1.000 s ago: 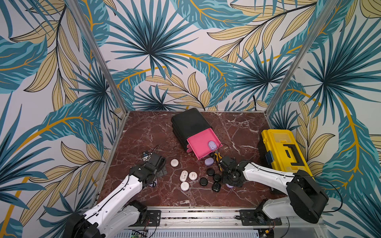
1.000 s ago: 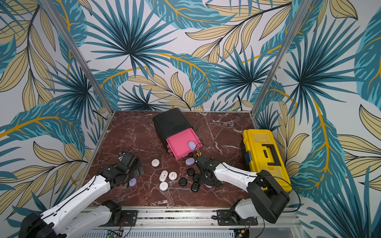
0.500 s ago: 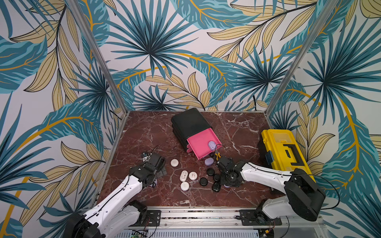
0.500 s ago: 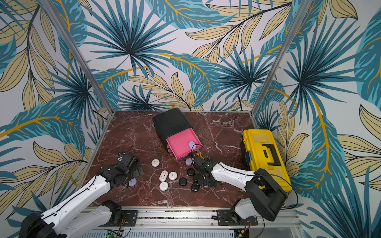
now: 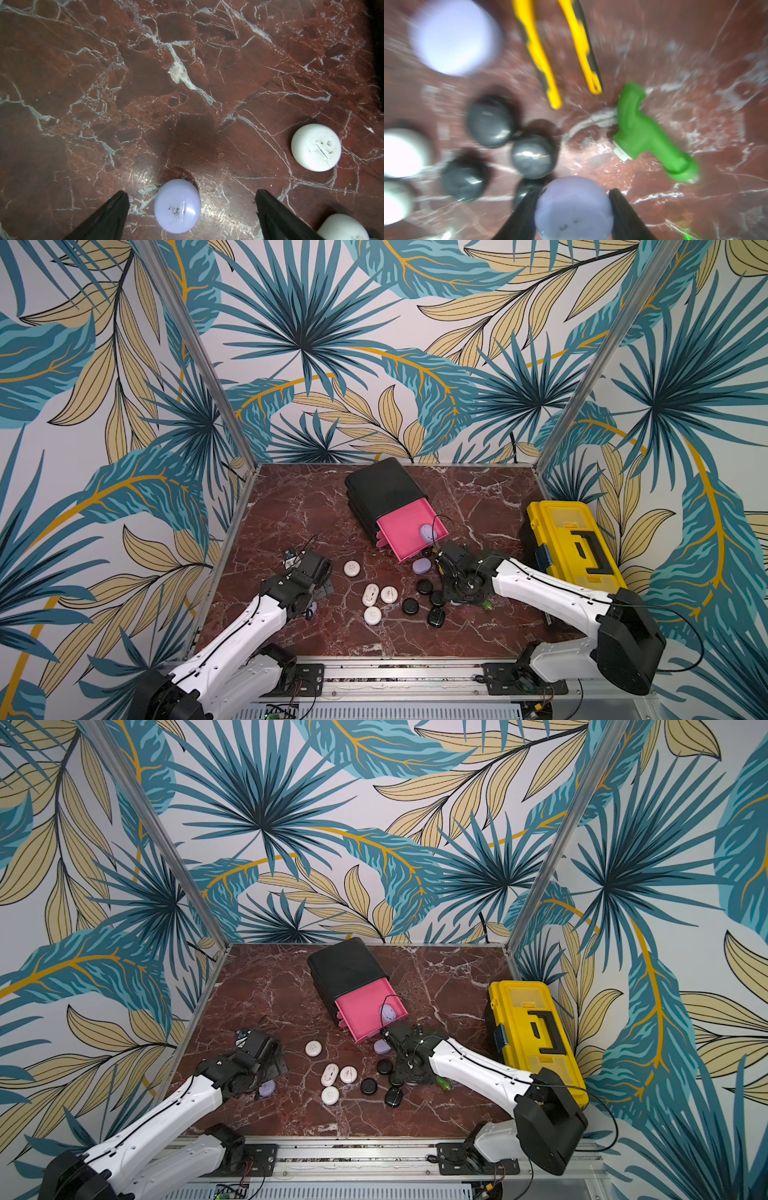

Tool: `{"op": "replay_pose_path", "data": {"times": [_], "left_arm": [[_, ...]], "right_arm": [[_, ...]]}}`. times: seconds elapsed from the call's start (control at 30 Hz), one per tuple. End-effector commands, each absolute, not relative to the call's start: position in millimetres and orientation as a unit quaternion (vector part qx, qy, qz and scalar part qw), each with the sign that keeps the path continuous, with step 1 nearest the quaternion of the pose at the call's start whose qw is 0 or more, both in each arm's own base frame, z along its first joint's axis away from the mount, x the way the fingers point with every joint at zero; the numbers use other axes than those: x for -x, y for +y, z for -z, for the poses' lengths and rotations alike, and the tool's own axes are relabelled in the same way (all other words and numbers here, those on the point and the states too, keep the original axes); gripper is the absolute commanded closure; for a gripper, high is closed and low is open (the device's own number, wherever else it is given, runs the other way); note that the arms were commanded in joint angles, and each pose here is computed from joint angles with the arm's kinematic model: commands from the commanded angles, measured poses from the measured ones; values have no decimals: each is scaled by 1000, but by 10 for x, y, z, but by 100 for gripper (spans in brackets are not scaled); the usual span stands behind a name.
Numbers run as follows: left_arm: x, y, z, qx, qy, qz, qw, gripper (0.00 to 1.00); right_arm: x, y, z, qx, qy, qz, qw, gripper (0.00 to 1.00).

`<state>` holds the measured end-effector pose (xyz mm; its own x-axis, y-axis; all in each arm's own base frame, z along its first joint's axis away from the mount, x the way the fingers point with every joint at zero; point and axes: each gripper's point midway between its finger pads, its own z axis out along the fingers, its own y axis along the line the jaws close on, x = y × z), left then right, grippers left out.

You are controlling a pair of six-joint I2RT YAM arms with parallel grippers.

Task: Put the bluetooth earphones in the drawer according to color
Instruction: Place the bluetooth earphone in the drawer.

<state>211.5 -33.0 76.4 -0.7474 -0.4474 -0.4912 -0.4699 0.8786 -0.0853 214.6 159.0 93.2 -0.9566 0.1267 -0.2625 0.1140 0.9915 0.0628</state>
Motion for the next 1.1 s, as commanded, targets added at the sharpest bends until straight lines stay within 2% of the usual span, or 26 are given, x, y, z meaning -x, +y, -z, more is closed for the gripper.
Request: {"op": "replay_pose_path", "data": {"times": [0.0,0.2,0.4,0.63,0.87,1.07], "left_arm": [[-2055,-230,-696,258,931,-39,256,0],[-2028,-206,-648,265,930,-42,251,0],[-1989,-166,-610,280,927,-47,245,0],[-1917,-131,-505,299,924,-50,234,0],[-1878,-131,-403,312,922,-45,223,0],[-1873,-171,-325,313,925,-38,210,0]], "right_arm": [[-2222,1456,-1323,-39,985,0,168,50],[-2630,1691,-1899,-12,975,-38,219,50],[-3118,2117,-2206,28,968,-70,241,50],[-3497,2590,-2024,70,971,-92,211,50],[-3613,2810,-1758,90,975,-102,177,49],[-3569,2837,-1656,96,977,-106,159,39]]}}
